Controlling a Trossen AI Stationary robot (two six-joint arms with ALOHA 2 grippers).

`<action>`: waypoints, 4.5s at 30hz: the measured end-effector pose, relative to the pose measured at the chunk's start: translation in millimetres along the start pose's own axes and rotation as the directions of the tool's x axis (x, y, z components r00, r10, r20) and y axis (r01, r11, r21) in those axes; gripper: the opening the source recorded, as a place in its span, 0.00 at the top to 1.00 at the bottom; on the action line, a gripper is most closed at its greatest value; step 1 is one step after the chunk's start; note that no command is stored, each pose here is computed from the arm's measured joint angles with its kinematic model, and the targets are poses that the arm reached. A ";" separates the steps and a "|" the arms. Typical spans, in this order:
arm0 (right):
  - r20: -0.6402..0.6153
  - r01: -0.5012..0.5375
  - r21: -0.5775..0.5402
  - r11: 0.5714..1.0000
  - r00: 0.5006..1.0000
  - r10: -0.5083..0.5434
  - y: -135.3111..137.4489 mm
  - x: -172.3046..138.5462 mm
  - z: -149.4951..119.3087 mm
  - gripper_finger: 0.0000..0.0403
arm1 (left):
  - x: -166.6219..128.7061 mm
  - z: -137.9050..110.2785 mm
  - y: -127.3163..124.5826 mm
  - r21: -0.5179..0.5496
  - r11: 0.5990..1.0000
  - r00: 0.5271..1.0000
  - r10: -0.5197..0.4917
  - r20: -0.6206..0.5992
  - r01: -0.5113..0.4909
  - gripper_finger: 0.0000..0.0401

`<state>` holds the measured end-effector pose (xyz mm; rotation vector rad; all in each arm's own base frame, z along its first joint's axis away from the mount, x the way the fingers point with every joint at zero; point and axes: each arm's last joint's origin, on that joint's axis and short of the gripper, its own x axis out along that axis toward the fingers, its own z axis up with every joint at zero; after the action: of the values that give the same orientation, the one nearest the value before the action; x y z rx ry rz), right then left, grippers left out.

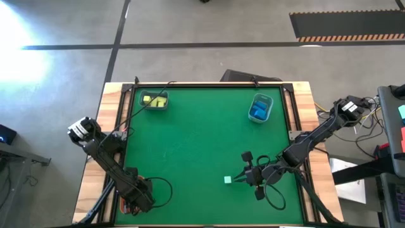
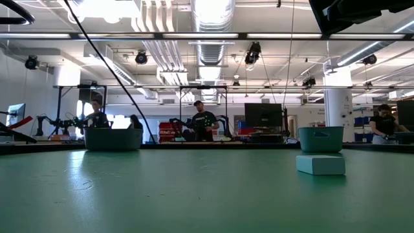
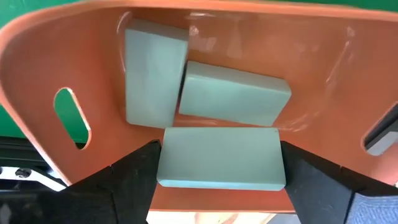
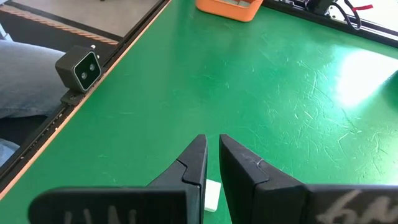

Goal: Sort & place blocks by color
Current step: Put the light blue block into the orange bin

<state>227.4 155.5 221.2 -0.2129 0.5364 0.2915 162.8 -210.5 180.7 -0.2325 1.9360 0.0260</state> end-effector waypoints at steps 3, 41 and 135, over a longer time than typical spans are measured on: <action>0.000 0.000 0.000 1.000 1.000 0.000 0.0 0.0 0.0 0.92 | -0.8 0.1 -0.7 0.002 1.000 1.000 -0.004 0.002 0.004 0.28; 0.000 -0.001 0.000 1.000 1.000 0.001 0.0 0.0 0.0 0.92 | -1.4 0.2 -3.6 0.012 0.999 0.999 -0.047 -0.020 0.048 0.18; -0.362 0.237 0.300 0.924 0.925 -0.120 10.8 92.2 -62.3 0.61 | -165.1 115.3 19.0 -0.154 0.799 0.071 0.238 0.969 -0.581 0.19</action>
<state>270.2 168.4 118.7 0.0262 0.8921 -0.0253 323.5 -152.3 288.9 0.5087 0.5596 0.2362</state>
